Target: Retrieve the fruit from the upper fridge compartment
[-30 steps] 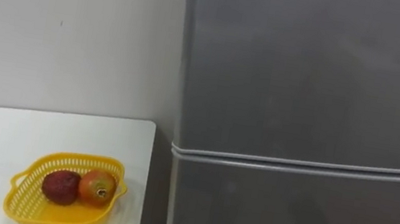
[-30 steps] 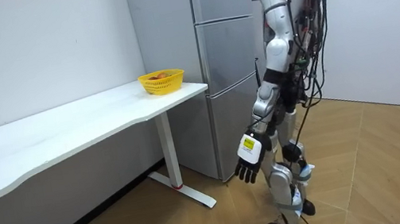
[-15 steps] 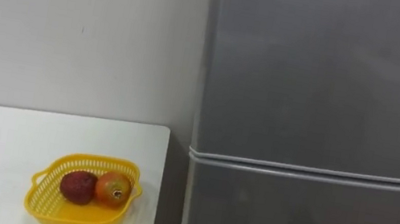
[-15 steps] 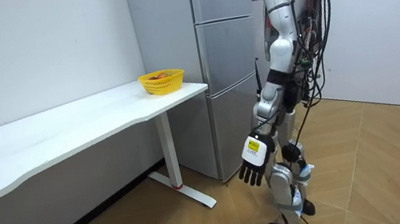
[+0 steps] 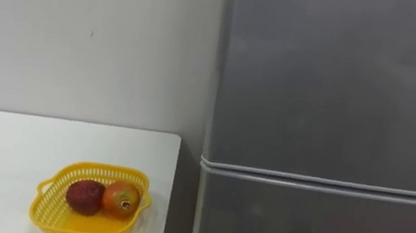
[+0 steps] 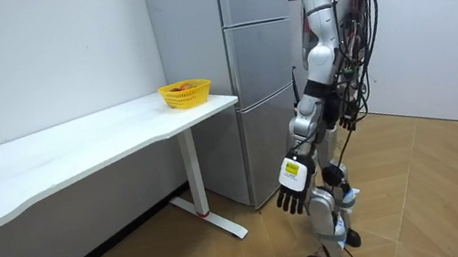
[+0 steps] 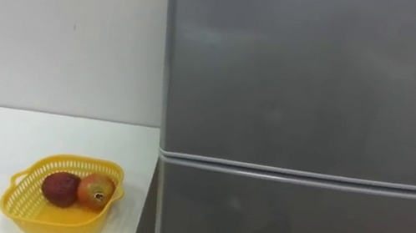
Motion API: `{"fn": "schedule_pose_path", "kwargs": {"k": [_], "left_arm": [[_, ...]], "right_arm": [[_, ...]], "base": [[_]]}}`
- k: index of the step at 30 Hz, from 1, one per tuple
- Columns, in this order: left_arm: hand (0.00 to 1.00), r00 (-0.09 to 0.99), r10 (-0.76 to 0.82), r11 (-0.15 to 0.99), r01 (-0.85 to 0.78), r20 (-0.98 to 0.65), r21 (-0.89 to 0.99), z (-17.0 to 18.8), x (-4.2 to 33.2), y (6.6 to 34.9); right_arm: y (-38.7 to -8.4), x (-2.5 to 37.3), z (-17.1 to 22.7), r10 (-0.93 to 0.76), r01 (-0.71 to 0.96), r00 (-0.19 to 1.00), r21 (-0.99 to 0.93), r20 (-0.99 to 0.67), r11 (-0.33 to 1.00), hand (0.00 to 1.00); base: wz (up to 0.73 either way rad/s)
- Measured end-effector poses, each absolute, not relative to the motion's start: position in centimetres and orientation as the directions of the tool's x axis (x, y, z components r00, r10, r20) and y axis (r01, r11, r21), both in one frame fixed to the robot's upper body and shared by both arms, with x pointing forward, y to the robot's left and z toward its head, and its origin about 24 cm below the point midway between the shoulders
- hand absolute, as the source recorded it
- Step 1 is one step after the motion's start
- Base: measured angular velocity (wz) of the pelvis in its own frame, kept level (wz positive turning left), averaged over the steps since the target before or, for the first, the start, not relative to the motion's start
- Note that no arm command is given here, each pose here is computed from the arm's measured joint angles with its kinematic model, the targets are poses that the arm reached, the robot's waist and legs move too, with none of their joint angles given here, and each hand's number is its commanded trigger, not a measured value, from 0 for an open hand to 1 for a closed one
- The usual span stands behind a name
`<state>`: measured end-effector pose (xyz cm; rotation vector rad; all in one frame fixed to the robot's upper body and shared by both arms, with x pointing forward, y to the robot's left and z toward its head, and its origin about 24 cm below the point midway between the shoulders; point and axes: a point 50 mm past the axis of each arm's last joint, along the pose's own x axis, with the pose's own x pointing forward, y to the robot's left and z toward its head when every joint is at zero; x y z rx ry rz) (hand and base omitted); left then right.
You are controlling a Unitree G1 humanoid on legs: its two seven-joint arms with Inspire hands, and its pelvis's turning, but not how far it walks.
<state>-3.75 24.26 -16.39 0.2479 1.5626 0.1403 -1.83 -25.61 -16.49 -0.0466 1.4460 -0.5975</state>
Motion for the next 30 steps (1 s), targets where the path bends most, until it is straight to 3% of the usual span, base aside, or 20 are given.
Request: {"fn": "schedule_pose_path", "kwargs": {"k": [18, 30], "left_arm": [[0.0, -0.059, 0.194, 0.975, 0.124, -0.979, 0.185, -16.6, -3.8, 23.6], [0.0, -0.074, 0.175, 0.972, 0.171, -0.982, 0.16, -16.7, -3.8, 23.4]], "right_arm": [[-24.5, -1.1, -17.0, -0.269, -0.052, -0.033, -0.267, -0.963, 0.962, 0.0], [-24.4, -0.3, -17.0, -0.254, -0.096, -0.013, -0.251, -0.967, 0.963, 0.0]], "base": [[0.03], [0.0]]}}
